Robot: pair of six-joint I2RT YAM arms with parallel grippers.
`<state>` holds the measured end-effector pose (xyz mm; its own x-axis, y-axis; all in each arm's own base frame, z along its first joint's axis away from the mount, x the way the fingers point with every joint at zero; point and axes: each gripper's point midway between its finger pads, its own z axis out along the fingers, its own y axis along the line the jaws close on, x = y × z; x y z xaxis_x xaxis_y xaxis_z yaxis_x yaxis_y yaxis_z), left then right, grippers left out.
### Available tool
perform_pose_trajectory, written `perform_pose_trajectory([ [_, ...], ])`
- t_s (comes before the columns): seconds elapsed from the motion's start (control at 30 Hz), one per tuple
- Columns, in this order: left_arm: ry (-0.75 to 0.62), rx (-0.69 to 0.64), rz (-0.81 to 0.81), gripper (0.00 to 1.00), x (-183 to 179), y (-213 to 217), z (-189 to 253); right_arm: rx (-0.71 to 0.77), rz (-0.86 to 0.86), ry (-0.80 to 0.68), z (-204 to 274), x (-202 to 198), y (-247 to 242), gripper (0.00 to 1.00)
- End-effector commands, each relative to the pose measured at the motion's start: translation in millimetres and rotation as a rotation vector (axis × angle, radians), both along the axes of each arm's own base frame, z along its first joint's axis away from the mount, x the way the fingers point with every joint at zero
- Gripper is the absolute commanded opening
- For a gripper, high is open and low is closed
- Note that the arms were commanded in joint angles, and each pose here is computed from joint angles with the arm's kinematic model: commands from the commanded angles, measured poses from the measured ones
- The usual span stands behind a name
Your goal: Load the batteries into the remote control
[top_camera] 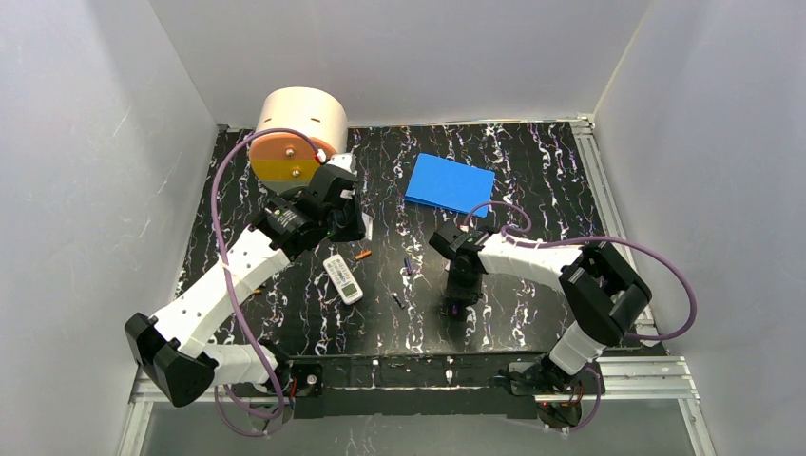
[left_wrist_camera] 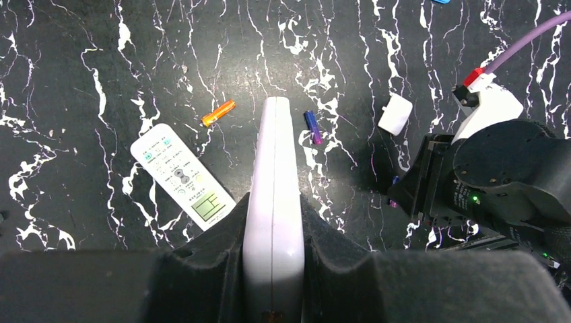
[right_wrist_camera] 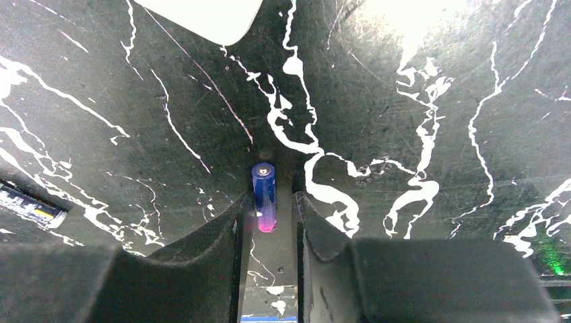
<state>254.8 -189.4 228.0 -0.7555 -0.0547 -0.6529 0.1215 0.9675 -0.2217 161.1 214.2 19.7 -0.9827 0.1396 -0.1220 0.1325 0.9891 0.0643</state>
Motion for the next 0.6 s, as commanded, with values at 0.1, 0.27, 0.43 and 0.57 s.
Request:
perform_pose_trajectory([
  [0.1,-0.019,-0.032,-0.031,0.00,-4,0,6,-0.041,0.002,-0.049,-4,13,-1,0.28],
  [0.27,-0.016,-0.054,-0.056,0.00,-3,-4,7,-0.030,0.037,-0.085,-8,19,2,0.18],
  [0.43,-0.012,-0.094,-0.086,0.00,-3,-11,8,0.016,0.054,-0.205,15,38,8,0.16],
  [0.57,-0.011,-0.160,-0.109,0.00,-1,-18,17,0.069,0.034,-0.380,66,65,13,0.16],
])
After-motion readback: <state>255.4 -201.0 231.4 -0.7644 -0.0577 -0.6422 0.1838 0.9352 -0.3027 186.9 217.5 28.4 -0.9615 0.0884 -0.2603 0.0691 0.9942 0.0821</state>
